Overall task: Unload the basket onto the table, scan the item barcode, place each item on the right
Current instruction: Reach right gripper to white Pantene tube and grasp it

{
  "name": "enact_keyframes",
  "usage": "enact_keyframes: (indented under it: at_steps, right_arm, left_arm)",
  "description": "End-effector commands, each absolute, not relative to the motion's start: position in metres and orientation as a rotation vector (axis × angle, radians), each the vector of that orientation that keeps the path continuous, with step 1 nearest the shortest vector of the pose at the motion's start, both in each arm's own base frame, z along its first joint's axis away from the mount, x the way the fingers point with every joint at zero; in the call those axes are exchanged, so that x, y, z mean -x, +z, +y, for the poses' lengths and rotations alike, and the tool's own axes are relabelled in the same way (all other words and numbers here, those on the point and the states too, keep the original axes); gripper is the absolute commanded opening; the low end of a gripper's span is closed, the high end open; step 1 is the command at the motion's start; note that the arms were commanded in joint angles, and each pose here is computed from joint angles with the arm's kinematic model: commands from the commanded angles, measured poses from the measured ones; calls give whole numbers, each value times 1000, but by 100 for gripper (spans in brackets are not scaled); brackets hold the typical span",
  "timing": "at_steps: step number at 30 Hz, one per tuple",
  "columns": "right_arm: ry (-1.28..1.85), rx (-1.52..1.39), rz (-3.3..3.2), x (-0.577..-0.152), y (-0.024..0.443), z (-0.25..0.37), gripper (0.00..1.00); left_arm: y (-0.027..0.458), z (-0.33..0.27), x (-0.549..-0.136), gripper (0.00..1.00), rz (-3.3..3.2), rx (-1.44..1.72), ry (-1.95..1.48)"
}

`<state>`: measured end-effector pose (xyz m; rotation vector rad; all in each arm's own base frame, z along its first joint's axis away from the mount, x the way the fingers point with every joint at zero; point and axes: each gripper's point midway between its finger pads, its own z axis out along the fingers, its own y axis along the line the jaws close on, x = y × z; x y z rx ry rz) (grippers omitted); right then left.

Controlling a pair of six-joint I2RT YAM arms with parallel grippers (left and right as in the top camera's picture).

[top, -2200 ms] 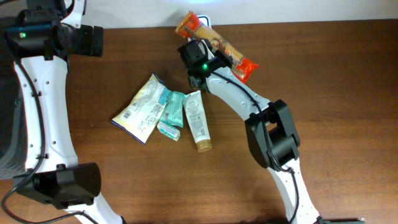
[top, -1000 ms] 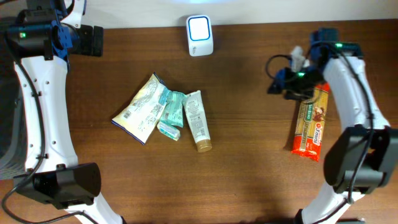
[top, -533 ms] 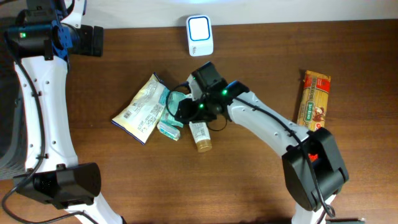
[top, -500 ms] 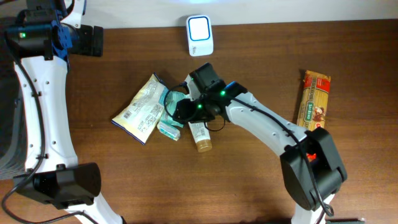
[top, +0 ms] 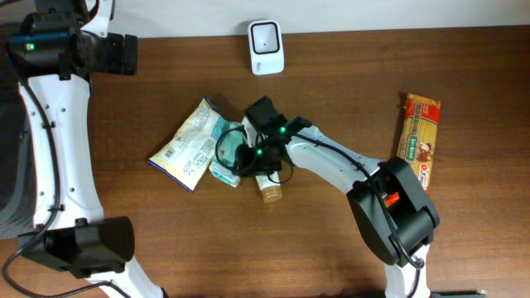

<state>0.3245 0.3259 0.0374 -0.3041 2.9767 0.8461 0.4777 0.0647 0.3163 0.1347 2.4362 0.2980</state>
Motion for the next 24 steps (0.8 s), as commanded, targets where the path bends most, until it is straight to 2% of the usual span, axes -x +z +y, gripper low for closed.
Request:
enact_keyframes:
  at_steps: [1,6,13,15,16,19,24]
  right_arm:
    - [624,239,3081,-319,16,292,40]
    - [400,45,3210,-330,8,205,41]
    - [358,-155,3089,-390,16,121,41]
    - [517,-161,2986,-415,24,128,42]
    - [590,-132,2914,-429,30,138,45]
    - [631,-69,2768,-459,43,153,48]
    - [843,30,2719,-460,71,188,48]
  left_arm:
    - [321,65,-477,99,2424,-151,304]
    - [321,65,-477,99,2424,-151,304]
    - [321,65,-477,99,2424,-151,304]
    - [321,65,-477,99,2424,-151,304]
    - [321,65,-477,99,2424,-151,304]
    - [321,65,-477,99,2424,-151,304]
    - [321,64,-478,99,2423,-155,302]
